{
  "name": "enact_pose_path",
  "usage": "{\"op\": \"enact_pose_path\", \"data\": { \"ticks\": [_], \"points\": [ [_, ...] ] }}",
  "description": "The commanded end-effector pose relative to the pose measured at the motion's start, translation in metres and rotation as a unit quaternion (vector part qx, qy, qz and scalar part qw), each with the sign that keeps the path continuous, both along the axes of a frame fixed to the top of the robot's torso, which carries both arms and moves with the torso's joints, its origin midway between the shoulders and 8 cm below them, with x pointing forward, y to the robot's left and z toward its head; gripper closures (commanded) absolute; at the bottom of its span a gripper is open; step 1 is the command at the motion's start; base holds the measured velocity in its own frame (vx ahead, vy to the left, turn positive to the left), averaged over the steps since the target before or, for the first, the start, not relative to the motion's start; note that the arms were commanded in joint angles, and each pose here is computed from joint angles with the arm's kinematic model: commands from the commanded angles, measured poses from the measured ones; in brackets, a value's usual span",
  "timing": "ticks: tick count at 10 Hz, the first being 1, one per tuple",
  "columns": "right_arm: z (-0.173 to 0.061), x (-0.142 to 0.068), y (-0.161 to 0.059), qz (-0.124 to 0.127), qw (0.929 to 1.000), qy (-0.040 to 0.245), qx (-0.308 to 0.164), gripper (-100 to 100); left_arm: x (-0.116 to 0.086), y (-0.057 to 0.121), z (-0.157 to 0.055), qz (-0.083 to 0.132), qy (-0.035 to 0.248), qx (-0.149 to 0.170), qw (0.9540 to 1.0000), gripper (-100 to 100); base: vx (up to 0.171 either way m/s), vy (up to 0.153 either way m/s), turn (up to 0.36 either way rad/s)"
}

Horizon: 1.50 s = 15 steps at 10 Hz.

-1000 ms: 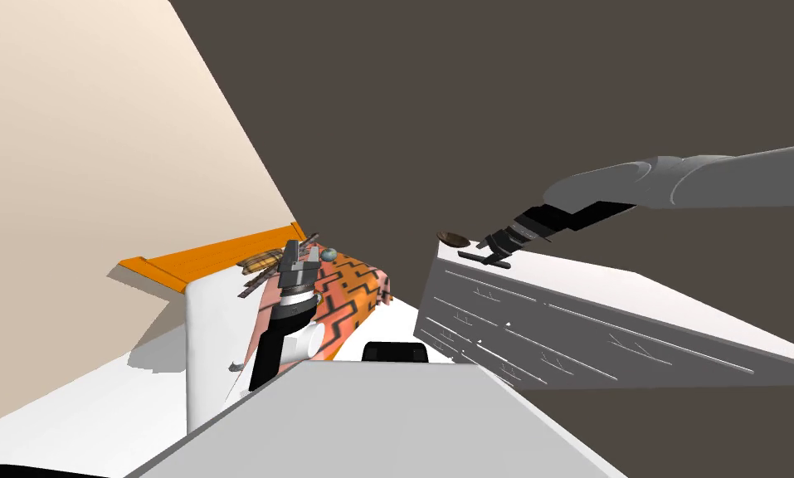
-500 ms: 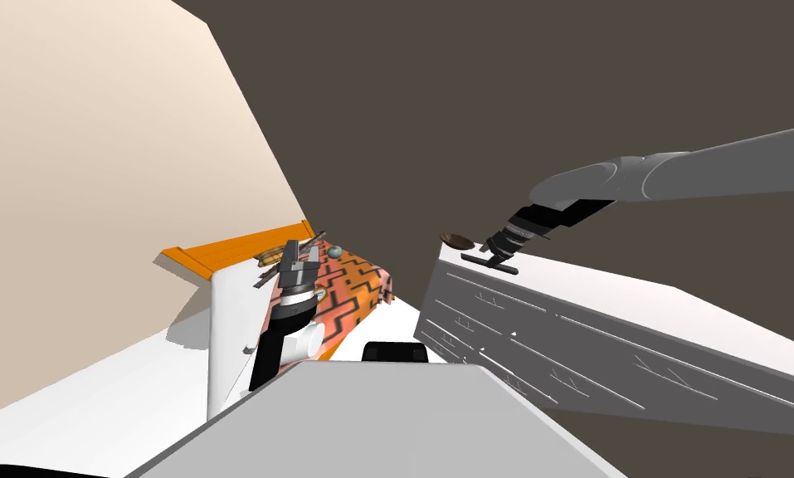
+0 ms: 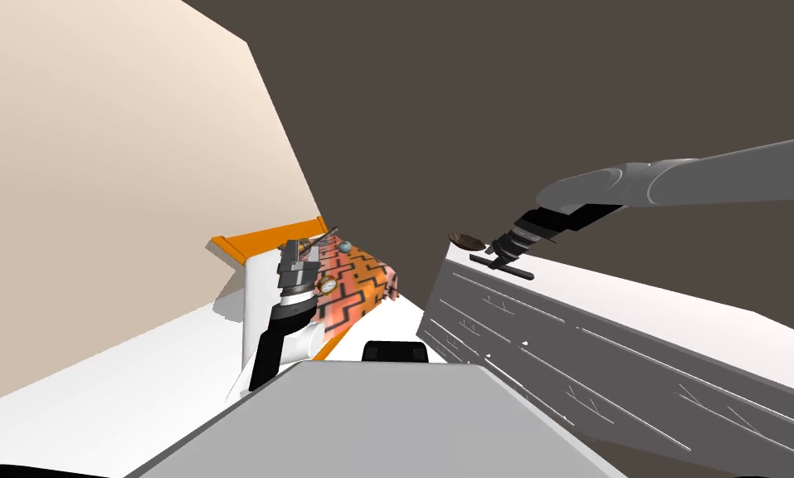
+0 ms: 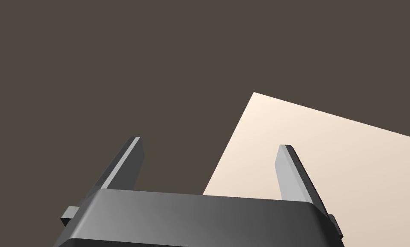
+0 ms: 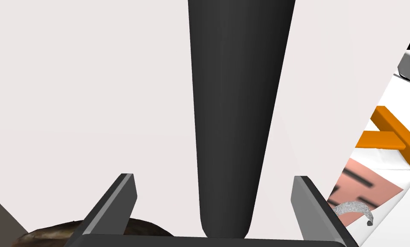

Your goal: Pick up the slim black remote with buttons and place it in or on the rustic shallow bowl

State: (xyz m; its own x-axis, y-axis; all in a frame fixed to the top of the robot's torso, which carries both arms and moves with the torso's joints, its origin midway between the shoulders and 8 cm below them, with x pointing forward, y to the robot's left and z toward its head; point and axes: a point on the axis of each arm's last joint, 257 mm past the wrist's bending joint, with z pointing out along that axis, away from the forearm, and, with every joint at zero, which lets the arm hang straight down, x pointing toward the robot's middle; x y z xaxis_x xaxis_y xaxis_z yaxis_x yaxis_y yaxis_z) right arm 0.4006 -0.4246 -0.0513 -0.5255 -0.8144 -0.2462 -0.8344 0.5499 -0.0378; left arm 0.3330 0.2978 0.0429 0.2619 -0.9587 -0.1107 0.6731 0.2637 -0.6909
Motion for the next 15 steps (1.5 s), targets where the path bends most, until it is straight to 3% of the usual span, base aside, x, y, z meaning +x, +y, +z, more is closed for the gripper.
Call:
{"op": "enact_pose_path", "data": {
  "ticks": [1, 4, 5, 6, 7, 11, 12, 13, 15],
  "points": [
    [-0.003, 0.001, -0.014, -0.020, 0.9998, 0.000, 0.000, -100, 0.000, 0.000, 0.000, 0.000, 0.000, 0.000, 1.0000, 0, -0.101, -0.006, 0.217],
    [-0.010, -0.002, -0.038, -0.054, 0.9985, 0.000, -0.001, -100, 0.000, 0.000, 0.000, 0.000, 0.000, 0.000, 1.0000, 0, -0.095, 0.004, 0.230],
    [-0.015, -0.004, -0.055, -0.077, 0.9970, 0.000, -0.002, -100, 0.000, 0.000, 0.000, 0.000, 0.000, 0.000, 1.0000, 0, -0.117, -0.014, 0.376],
    [-0.012, -0.004, -0.047, -0.064, 0.9979, 0.000, -0.002, -100, 0.000, 0.000, 0.000, 0.000, 0.000, 0.000, 1.0000, 0, -0.057, -0.015, 0.077],
    [-0.012, -0.004, -0.049, -0.066, 0.9978, -0.001, -0.002, 100, 0.000, 0.000, 0.000, 0.000, 0.000, 0.000, 1.0000, 0, -0.010, -0.002, -0.017],
    [-0.011, -0.004, -0.048, -0.066, 0.9978, -0.001, -0.001, 100, 0.000, 0.000, 0.000, 0.000, 0.000, 0.000, 1.0000, 0, -0.001, 0.001, -0.001],
    [-0.011, -0.004, -0.048, -0.066, 0.9978, -0.001, -0.001, 0, 0.000, 0.000, 0.000, 0.000, 0.000, 0.000, 1.0000, 0, 0.000, 0.000, 0.000],
    [-0.010, -0.002, -0.038, -0.054, 0.9985, 0.000, -0.001, 100, 0.000, 0.000, 0.000, 0.000, 0.000, 0.000, 1.0000, 0, 0.049, -0.001, -0.303],
    [-0.005, 0.000, -0.022, -0.031, 0.9995, 0.000, 0.000, 100, 0.000, 0.000, 0.000, 0.000, 0.000, 0.000, 1.0000, 0, 0.116, 0.003, -0.269]
  ]
}}
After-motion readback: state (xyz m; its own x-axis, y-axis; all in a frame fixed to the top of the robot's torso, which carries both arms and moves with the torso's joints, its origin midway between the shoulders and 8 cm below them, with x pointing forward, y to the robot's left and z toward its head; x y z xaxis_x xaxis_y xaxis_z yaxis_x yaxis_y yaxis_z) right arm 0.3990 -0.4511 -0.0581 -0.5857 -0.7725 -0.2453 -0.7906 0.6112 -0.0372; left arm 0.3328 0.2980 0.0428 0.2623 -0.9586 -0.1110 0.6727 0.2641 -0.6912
